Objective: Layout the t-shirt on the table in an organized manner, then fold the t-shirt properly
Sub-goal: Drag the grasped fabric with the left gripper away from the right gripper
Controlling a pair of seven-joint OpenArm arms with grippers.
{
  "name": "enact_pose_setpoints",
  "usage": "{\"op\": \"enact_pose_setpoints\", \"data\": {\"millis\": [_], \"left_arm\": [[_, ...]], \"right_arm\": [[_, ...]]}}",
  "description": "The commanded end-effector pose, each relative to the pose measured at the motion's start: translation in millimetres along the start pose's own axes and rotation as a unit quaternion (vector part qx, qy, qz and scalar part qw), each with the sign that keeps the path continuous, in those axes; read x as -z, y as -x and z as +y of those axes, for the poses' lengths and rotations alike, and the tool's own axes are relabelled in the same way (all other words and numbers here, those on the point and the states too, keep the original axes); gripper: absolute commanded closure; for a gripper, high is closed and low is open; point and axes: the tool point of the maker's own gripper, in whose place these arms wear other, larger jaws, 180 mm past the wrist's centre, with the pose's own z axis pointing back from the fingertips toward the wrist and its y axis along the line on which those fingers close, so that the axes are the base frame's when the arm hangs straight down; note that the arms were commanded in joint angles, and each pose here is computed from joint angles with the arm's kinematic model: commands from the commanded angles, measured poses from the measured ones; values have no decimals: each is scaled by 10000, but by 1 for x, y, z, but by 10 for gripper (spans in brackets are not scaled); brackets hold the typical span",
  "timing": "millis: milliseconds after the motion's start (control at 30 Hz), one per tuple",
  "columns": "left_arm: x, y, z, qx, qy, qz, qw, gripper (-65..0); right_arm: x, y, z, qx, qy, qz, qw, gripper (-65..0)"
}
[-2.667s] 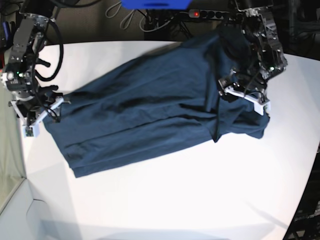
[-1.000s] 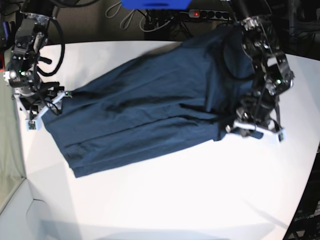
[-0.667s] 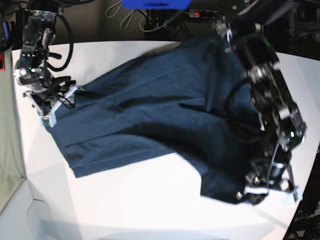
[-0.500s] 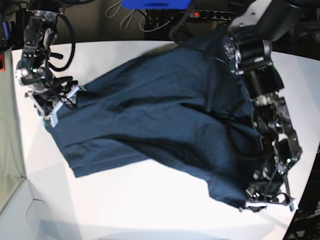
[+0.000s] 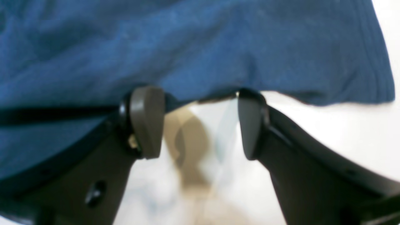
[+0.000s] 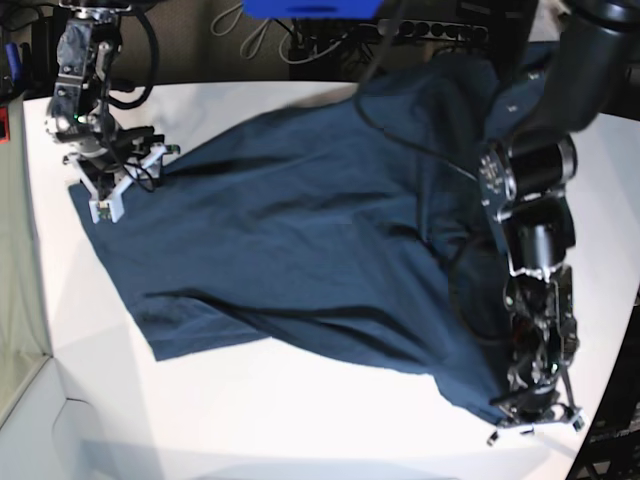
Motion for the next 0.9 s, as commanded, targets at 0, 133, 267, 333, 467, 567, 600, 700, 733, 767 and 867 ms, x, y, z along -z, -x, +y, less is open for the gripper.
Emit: {"op": "enact_pose_setpoints", "data": {"millis": [0,133,267,333,467,567,600,700,733,767,867], "left_arm": [[3,-39,-22,-17,213,-483,9986,-2],[13,-49,-34,-114,217,-581,9980,-2],[17,-44,-37,-150,183,-473,9986,-4],[18,-45,-36,-160,164,-518,9984,-5],[20,-39,-28,-150,54,-608,9980,-5],[22,-39,-2,-79,-185,-679,9975,-6],[22,-36,2,-72,-231,-700,9973,-6],[22,-35,16,-32,-381,-812,9960,-38],[22,-34,20,-21,-419,-850,9955,-75],[21,-34,22,-12,-441,-883,9951,-118],[21,-31,26,4,-475,-855,9952,-227]], "right_arm": [[-2,-7,-4,-48,34,-99,9999,-379],[0,3,-6,-14,37,23,10000,-379],[0,6,-5,-22,25,57,10000,-379],[-1,10,-4,-21,24,103,9999,-379],[-1,15,-4,-20,23,157,9999,-379],[-1,16,-4,-20,23,164,9999,-379],[-1,16,-4,-20,23,164,9999,-379],[-1,17,-3,-18,12,173,9998,-379],[-2,17,-3,-21,13,166,9999,-379],[-2,17,-3,-21,13,166,9999,-379],[-3,20,-3,-25,13,198,9998,-379]]}}
